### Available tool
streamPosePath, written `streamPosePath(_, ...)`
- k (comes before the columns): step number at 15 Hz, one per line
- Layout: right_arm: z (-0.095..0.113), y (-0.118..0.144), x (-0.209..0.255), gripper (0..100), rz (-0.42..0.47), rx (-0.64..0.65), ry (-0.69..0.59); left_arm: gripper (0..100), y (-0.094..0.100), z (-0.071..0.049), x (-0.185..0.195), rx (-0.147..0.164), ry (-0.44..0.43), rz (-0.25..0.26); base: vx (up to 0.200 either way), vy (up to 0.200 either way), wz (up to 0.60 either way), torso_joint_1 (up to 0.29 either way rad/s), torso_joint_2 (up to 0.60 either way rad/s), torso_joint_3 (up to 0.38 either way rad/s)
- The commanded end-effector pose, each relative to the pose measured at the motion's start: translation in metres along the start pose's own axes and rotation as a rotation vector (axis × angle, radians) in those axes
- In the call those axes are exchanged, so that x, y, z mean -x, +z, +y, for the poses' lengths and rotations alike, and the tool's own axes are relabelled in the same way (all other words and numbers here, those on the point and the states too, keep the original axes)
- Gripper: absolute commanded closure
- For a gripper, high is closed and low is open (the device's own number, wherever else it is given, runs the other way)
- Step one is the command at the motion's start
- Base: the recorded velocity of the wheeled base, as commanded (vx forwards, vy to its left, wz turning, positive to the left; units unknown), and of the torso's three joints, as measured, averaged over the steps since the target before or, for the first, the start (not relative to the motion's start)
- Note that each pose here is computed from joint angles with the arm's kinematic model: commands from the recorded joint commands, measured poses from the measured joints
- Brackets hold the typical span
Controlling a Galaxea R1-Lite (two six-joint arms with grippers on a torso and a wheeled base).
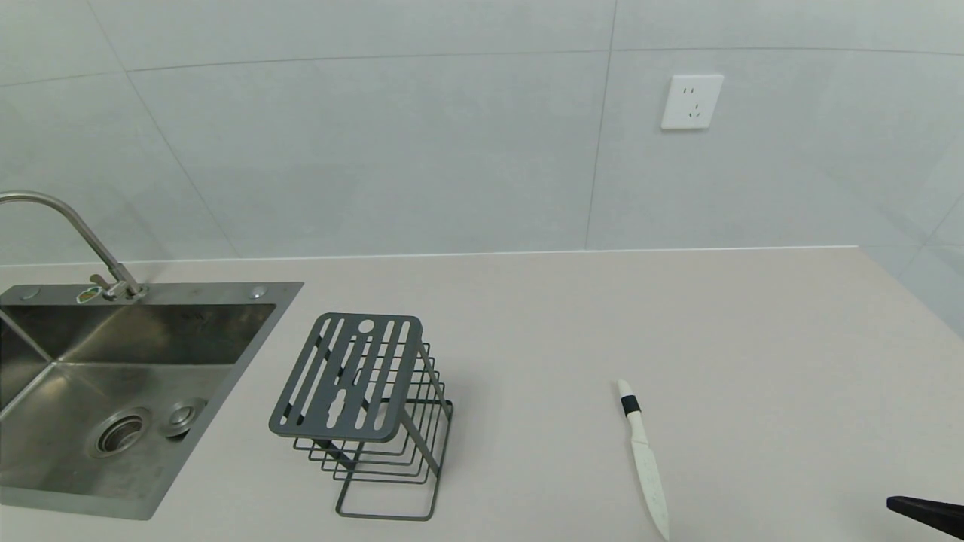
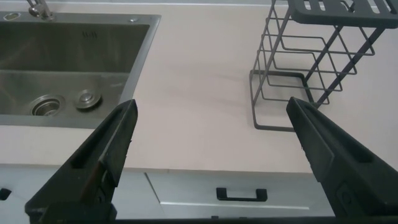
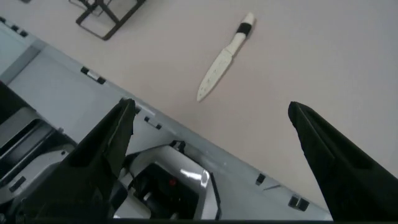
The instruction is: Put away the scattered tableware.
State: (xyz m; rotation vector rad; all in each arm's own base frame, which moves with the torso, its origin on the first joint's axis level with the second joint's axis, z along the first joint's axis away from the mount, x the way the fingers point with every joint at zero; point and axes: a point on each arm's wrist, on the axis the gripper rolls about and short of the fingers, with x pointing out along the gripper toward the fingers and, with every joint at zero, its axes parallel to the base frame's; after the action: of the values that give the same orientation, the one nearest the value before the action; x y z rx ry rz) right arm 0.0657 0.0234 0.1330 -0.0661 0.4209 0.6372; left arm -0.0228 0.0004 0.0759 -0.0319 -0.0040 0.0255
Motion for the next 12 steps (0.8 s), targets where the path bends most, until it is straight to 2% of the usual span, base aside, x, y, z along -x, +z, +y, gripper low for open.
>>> streamPosePath(1, -0.015, 0.007, -0.039, 0, 0.159, 0.000, 0.038, 0, 0.000, 0.000, 0.000, 0.000, 0.001, 0.001, 0.000, 0.000, 0.00, 0.000, 0.00, 0.000)
streamPosePath(3, -0.023, 0.012, -0.059, 0, 0.200, 0.002, 0.049, 0, 0.000, 0.000, 0.000, 0.002, 0.001, 0.001, 0.000, 0.000, 0.00, 0.000, 0.00, 0.000)
streamPosePath(7, -0.024, 0.024, -0.089, 0, 0.253, 0.003, 0.013, 0, 0.000, 0.000, 0.000, 0.002, 0.001, 0.001, 0.000, 0.000, 0.00, 0.000, 0.00, 0.000)
streamPosePath(10, -0.007, 0.059, -0.133, 0, 0.233, -0.155, -0.097, 0, 0.000, 0.000, 0.000, 0.000, 0.001, 0.001, 0.000, 0.000, 0.00, 0.000, 0.00, 0.000)
streamPosePath(12, -0.003, 0.064, -0.162, 0, 0.259, -0.213, -0.156, 0, 0.000, 0.000, 0.000, 0.002, 0.001, 0.001, 0.000, 0.000, 0.00, 0.000, 0.00, 0.000)
